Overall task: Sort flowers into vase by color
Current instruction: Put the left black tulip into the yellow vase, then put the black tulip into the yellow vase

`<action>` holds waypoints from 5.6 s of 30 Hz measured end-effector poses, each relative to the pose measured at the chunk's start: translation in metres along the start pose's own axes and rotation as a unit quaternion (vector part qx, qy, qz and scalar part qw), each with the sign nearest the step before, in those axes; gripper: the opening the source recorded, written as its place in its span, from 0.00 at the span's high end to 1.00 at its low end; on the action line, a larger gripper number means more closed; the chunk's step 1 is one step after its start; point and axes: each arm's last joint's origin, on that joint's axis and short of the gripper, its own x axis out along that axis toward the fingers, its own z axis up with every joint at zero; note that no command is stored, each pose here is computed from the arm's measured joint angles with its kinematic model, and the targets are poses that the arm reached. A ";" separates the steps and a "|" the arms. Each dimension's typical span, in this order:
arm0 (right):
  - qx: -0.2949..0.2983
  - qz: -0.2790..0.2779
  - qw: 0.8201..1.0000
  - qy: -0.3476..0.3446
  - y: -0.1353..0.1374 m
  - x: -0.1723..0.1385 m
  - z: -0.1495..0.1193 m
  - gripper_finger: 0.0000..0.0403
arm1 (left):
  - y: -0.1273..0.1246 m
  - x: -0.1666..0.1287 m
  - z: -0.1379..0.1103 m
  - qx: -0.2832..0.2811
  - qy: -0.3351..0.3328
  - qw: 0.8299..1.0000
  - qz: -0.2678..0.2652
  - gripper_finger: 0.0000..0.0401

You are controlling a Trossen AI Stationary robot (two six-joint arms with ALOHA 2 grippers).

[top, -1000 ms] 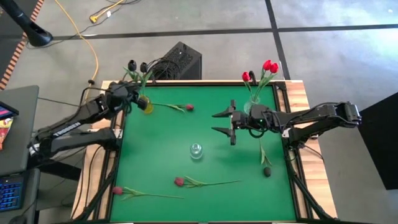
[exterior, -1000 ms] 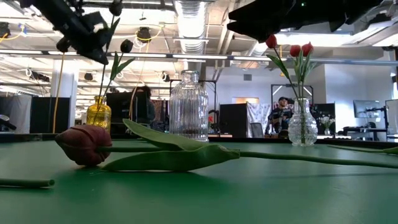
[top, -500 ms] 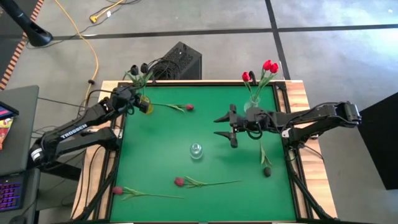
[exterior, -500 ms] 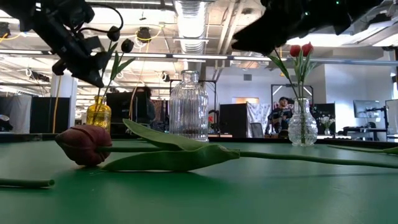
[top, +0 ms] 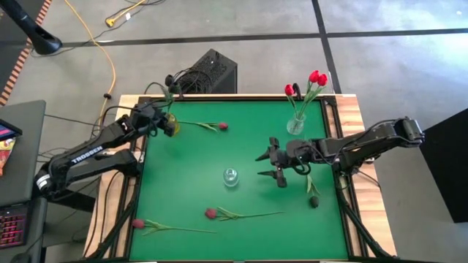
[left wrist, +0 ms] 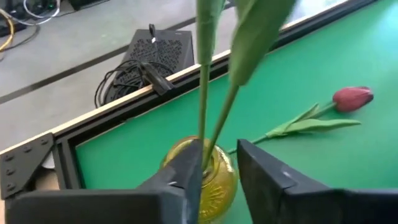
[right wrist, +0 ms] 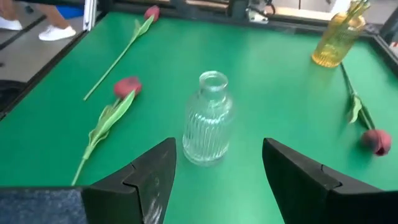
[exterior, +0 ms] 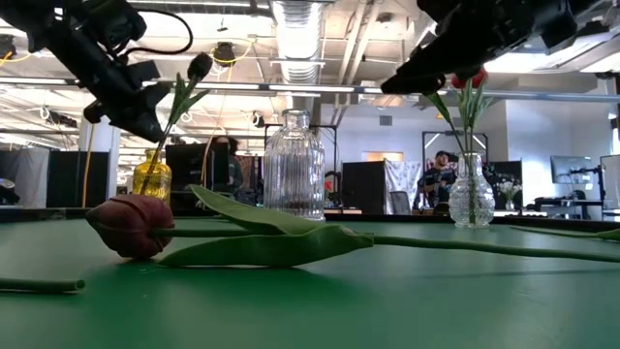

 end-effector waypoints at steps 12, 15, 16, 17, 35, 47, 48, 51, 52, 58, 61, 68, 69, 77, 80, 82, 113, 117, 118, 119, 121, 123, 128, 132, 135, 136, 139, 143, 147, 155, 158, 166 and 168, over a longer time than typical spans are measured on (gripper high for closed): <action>0.032 0.003 0.984 0.177 0.000 -0.018 0.014 0.34 | 0.006 -0.041 0.029 0.035 0.036 0.999 -0.012 0.58; 0.022 0.009 0.965 0.259 0.003 -0.028 0.008 0.34 | 0.005 -0.050 0.033 0.034 0.057 0.996 -0.062 0.57; 0.011 0.016 0.957 0.289 0.004 -0.031 0.003 0.34 | 0.004 -0.051 0.033 0.033 0.061 0.994 -0.086 0.57; -0.001 0.025 0.949 0.314 0.006 -0.034 -0.001 0.34 | 0.002 -0.052 0.033 0.031 0.067 0.991 -0.113 0.57; -0.269 0.185 0.800 0.504 0.019 -0.052 -0.048 0.34 | -0.033 -0.068 0.022 0.119 0.097 0.925 -0.347 0.57; -0.401 0.260 0.650 0.591 0.021 -0.025 -0.094 0.34 | -0.051 -0.082 0.014 0.145 0.099 0.914 -0.367 0.57; -0.401 0.262 0.646 0.594 0.022 -0.022 -0.096 0.34 | -0.051 -0.082 0.014 0.148 0.097 0.914 -0.366 0.57; -0.401 0.264 0.643 0.597 0.023 -0.014 -0.102 0.35 | -0.053 -0.084 0.013 0.156 0.093 0.914 -0.362 0.57; -0.403 0.264 0.643 0.595 0.024 -0.011 -0.103 0.35 | -0.053 -0.084 0.013 0.158 0.091 0.915 -0.359 0.57; -0.434 0.267 0.627 0.590 0.035 0.001 -0.111 0.44 | -0.053 -0.084 0.013 0.160 0.090 0.916 -0.357 0.57; -0.426 0.249 0.629 0.601 0.041 0.004 -0.115 0.53 | -0.053 -0.084 0.013 0.160 0.090 0.916 -0.357 0.57; -0.395 0.211 0.658 0.606 0.053 0.001 -0.116 0.82 | -0.053 -0.084 0.013 0.168 0.086 0.915 -0.355 0.57; -0.387 0.208 0.662 0.607 0.053 0.000 -0.115 0.86 | -0.053 -0.084 0.013 0.168 0.085 0.917 -0.352 0.57; -0.352 0.204 0.710 0.575 0.052 -0.020 -0.095 0.93 | -0.055 -0.085 0.014 0.165 0.082 0.910 -0.372 0.57; -0.352 0.185 0.741 0.541 0.050 -0.027 -0.077 0.93 | -0.057 -0.086 0.017 0.160 0.071 0.902 -0.394 0.57; -0.348 0.171 0.766 0.512 0.049 -0.031 -0.063 0.95 | -0.059 -0.087 0.020 0.160 0.055 0.898 -0.407 0.57; -0.052 -0.097 0.988 -0.106 -0.032 -0.040 0.093 0.95 | -0.152 -0.050 0.061 0.172 -0.178 0.835 -0.491 0.57; -0.002 -0.114 0.985 -0.130 -0.045 -0.031 0.094 0.95 | -0.170 -0.029 0.061 0.183 -0.214 0.850 -0.445 0.57; 0.007 -0.116 0.984 -0.134 -0.047 -0.028 0.094 0.95 | -0.174 -0.024 0.062 0.183 -0.225 0.848 -0.443 0.57; 0.012 -0.116 0.983 -0.139 -0.049 -0.025 0.095 0.95 | -0.178 -0.020 0.063 0.180 -0.235 0.845 -0.446 0.57; 0.013 -0.112 0.984 -0.139 -0.051 -0.017 0.093 0.95 | -0.185 -0.010 0.064 0.177 -0.243 0.838 -0.456 0.57; 0.014 -0.114 0.983 -0.143 -0.054 -0.011 0.092 0.95 | -0.191 -0.001 0.067 0.178 -0.240 0.838 -0.456 0.57; 0.009 -0.113 0.981 -0.155 -0.055 0.001 0.092 0.95 | -0.201 0.014 0.076 0.182 -0.233 0.847 -0.443 0.57; 0.003 -0.114 0.981 -0.157 -0.055 0.001 0.092 0.95 | -0.203 0.016 0.082 0.183 -0.238 0.845 -0.442 0.57; 0.003 -0.115 0.981 -0.158 -0.055 0.001 0.092 0.95 | -0.202 0.017 0.083 0.183 -0.238 0.847 -0.440 0.57; 0.003 -0.115 0.981 -0.159 -0.055 0.000 0.093 0.95 | -0.202 0.017 0.083 0.183 -0.237 0.846 -0.440 0.57; 0.004 -0.118 0.980 -0.163 -0.056 -0.001 0.093 0.95 | -0.202 0.016 0.083 0.185 -0.236 0.841 -0.451 0.59; 0.005 -0.121 0.980 -0.158 -0.058 -0.001 0.092 0.95 | -0.202 0.016 0.083 0.186 -0.234 0.838 -0.456 0.66; 0.006 -0.124 0.980 -0.157 -0.060 -0.001 0.092 0.95 | -0.202 0.016 0.083 0.185 -0.234 0.839 -0.455 0.76; 0.004 -0.112 0.981 -0.158 -0.059 -0.001 0.092 0.93 | -0.199 0.019 0.084 0.180 -0.230 0.843 -0.451 0.98; 0.002 -0.103 0.982 -0.159 -0.059 0.000 0.092 0.88 | -0.197 0.021 0.086 0.171 -0.227 0.846 -0.450 0.99; 0.003 -0.104 0.981 -0.162 -0.061 -0.004 0.093 0.65 | -0.194 0.019 0.089 0.167 -0.236 0.843 -0.453 1.00; 0.000 -0.108 0.981 -0.161 -0.062 -0.008 0.094 0.57 | -0.188 0.014 0.095 0.166 -0.249 0.842 -0.448 1.00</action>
